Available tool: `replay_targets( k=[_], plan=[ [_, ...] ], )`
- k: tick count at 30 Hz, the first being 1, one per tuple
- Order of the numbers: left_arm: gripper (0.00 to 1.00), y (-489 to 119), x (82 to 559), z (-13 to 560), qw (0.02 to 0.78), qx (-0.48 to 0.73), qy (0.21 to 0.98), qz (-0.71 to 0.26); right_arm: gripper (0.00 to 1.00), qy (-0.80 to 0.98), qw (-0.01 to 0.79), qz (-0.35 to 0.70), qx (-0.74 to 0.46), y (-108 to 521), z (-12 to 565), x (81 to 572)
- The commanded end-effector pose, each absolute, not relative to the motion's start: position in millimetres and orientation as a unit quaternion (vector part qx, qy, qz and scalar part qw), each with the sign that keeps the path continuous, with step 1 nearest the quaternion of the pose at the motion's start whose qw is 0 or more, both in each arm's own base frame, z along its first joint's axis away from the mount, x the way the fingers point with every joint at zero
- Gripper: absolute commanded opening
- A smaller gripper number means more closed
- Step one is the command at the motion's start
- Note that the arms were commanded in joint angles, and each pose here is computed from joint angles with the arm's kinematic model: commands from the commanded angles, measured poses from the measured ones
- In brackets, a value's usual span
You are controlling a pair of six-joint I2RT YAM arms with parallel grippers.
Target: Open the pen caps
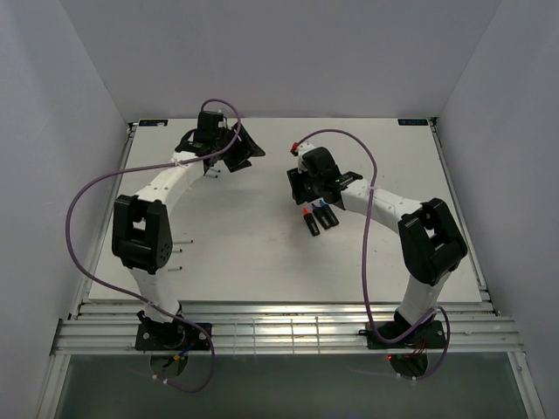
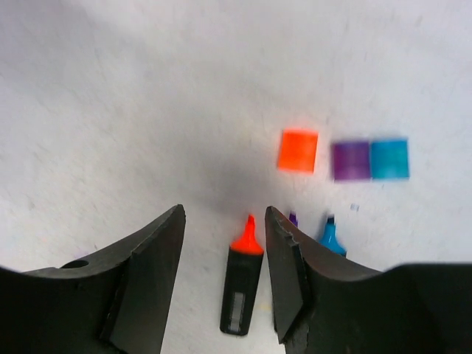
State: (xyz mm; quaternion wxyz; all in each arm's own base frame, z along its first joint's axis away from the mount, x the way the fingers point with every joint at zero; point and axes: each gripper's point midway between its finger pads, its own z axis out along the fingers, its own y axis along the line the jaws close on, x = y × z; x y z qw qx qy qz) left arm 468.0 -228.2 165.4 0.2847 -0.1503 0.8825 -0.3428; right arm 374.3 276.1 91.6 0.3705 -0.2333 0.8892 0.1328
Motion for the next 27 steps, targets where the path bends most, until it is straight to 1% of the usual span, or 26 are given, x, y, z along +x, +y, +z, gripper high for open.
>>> replay_targets(
  k=[1, 2, 3, 5, 6, 8, 9, 10, 13, 20, 23, 27],
  plan=[
    [0.69, -196, 453, 200, 0.328, -0.161, 0.88, -0.304, 0.54, 0.86, 0.415, 0.158, -0.252, 303, 137, 405],
    [0.7, -187, 452, 205, 0.338, -0.168, 0.878, -0.295, 0.54, 0.869, 0.395, 0.153, -0.255, 305, 123, 408],
    [0.7, -171, 456, 202, 0.343, -0.184, 0.88, -0.272, 0.54, 0.861, 0.408, 0.163, -0.256, 316, 140, 419],
    [0.68, -151, 464, 197, 0.348, -0.198, 0.886, -0.234, 0.54, 0.861, 0.404, 0.167, -0.258, 323, 140, 424],
    [0.66, -137, 477, 192, 0.356, -0.213, 0.89, -0.189, 0.54, 0.858, 0.408, 0.174, -0.258, 326, 146, 426],
    [0.66, -124, 491, 187, 0.366, -0.212, 0.895, -0.144, 0.54, 0.856, 0.413, 0.18, -0.254, 327, 153, 425],
    [0.65, -121, 505, 201, 0.385, -0.211, 0.888, -0.136, 0.54, 0.851, 0.411, 0.2, -0.259, 333, 158, 420],
    [0.66, -115, 514, 182, 0.376, -0.215, 0.895, -0.105, 0.54, 0.853, 0.405, 0.204, -0.259, 333, 153, 414],
    [0.66, -104, 539, 176, 0.392, -0.214, 0.892, -0.066, 0.55, 0.848, 0.41, 0.215, -0.256, 329, 162, 399],
    [0.66, -78, 585, 168, 0.428, -0.217, 0.877, -0.004, 0.55, 0.853, 0.393, 0.231, -0.256, 311, 151, 357],
    [0.66, -67, 599, 162, 0.437, -0.212, 0.874, 0.02, 0.56, 0.853, 0.39, 0.231, -0.257, 300, 146, 342],
    [0.67, -62, 611, 154, 0.445, -0.201, 0.872, 0.028, 0.56, 0.853, 0.389, 0.233, -0.257, 292, 142, 330]
  ],
)
